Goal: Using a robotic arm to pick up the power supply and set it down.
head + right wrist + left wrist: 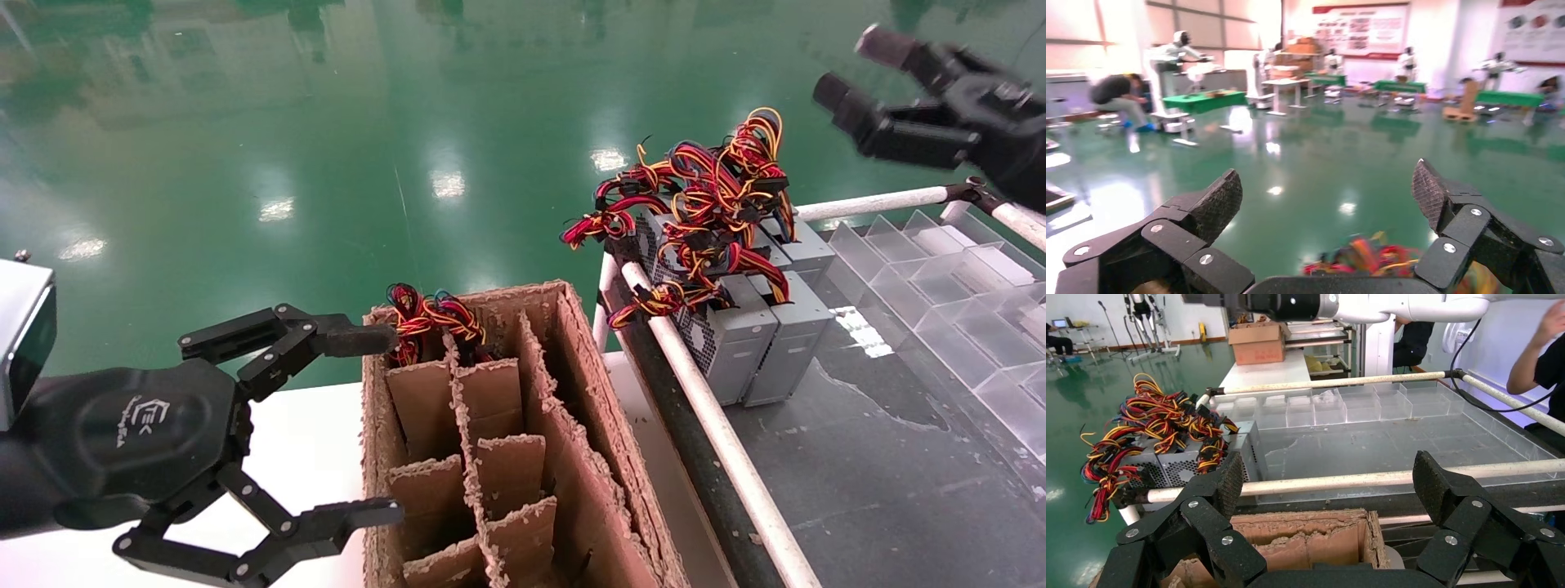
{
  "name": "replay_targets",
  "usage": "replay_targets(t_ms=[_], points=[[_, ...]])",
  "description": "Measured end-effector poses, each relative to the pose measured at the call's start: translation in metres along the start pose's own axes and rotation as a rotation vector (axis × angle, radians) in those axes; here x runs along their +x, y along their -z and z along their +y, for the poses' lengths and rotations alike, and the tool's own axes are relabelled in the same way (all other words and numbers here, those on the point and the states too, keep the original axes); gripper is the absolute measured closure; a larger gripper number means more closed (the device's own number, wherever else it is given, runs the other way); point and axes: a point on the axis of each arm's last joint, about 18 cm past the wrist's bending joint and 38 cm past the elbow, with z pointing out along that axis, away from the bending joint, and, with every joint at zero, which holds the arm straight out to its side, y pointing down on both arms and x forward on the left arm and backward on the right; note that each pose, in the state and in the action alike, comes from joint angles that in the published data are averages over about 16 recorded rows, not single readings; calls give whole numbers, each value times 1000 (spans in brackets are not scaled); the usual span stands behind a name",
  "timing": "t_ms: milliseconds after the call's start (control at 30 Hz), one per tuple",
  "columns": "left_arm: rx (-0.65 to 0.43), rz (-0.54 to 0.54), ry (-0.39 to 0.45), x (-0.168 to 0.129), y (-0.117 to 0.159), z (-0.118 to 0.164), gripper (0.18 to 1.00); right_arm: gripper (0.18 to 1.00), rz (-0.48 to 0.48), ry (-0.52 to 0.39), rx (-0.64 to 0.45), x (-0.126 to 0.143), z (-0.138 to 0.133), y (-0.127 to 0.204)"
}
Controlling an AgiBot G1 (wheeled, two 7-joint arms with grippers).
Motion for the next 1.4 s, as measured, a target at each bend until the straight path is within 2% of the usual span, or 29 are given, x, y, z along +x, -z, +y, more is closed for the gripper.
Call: replay_targets(t_ms=[200, 700, 1400], points=[[0, 0, 0, 0, 0, 0, 183, 188, -79, -26, 4, -21, 5, -4], [0, 0, 0, 0, 0, 0, 183, 178, -270, -60, -4, -75, 13, -6], [0, 0, 0, 0, 0, 0, 183, 178, -485, -23, -67, -145, 15, 11]])
